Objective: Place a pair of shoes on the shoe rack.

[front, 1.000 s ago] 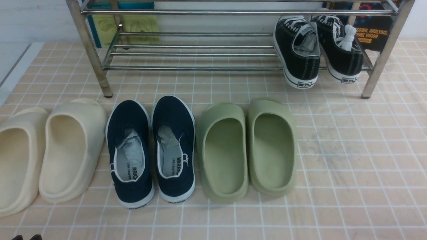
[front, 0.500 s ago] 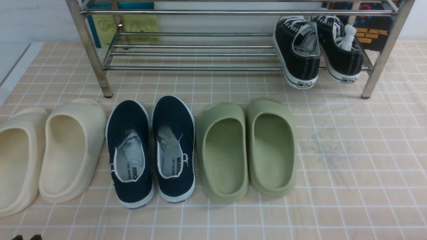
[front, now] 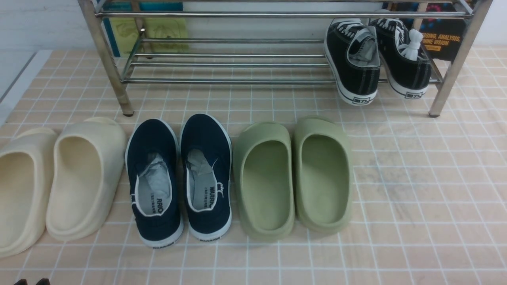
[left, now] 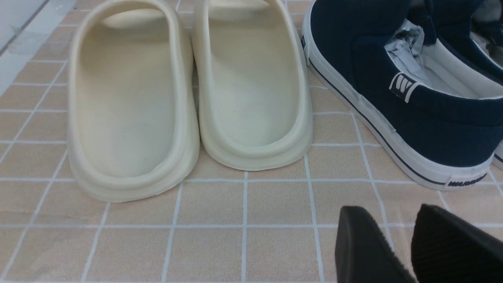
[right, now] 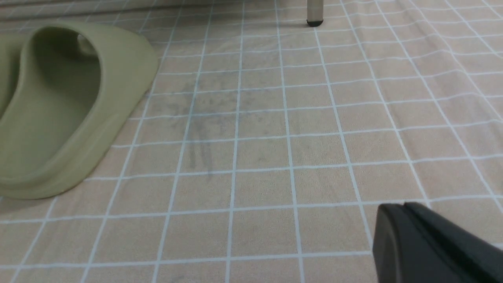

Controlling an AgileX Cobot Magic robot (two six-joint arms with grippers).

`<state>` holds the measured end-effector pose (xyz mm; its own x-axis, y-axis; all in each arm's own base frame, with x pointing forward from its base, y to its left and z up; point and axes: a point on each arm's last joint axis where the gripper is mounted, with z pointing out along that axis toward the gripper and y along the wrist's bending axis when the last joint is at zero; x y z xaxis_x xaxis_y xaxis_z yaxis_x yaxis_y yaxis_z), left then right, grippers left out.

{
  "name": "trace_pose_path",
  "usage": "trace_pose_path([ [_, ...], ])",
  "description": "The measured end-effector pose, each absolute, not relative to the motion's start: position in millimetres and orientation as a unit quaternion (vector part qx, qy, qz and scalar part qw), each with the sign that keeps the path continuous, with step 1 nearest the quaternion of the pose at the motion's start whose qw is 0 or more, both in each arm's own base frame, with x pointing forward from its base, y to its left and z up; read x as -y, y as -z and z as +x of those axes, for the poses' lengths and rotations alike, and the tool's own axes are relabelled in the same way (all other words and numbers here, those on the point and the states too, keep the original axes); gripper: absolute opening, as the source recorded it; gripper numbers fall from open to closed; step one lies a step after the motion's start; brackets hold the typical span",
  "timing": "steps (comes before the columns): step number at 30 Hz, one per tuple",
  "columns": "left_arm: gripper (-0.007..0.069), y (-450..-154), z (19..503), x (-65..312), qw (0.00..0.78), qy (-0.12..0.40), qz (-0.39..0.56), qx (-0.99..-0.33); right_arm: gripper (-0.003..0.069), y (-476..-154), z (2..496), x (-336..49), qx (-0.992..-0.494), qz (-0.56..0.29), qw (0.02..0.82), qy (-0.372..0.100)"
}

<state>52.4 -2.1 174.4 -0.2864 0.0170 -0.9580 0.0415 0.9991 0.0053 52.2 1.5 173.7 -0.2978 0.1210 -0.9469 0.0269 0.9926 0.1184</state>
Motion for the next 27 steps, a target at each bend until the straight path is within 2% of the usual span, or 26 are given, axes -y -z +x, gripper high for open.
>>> trace_pose_path([
  [27, 0.0240, -174.4, 52.4, 2.1, 0.597, 0.010, 0.018, -0.802, 0.0029, -173.7, 52.2, -1.5, -0.805, 0.047, 0.591, -0.040],
])
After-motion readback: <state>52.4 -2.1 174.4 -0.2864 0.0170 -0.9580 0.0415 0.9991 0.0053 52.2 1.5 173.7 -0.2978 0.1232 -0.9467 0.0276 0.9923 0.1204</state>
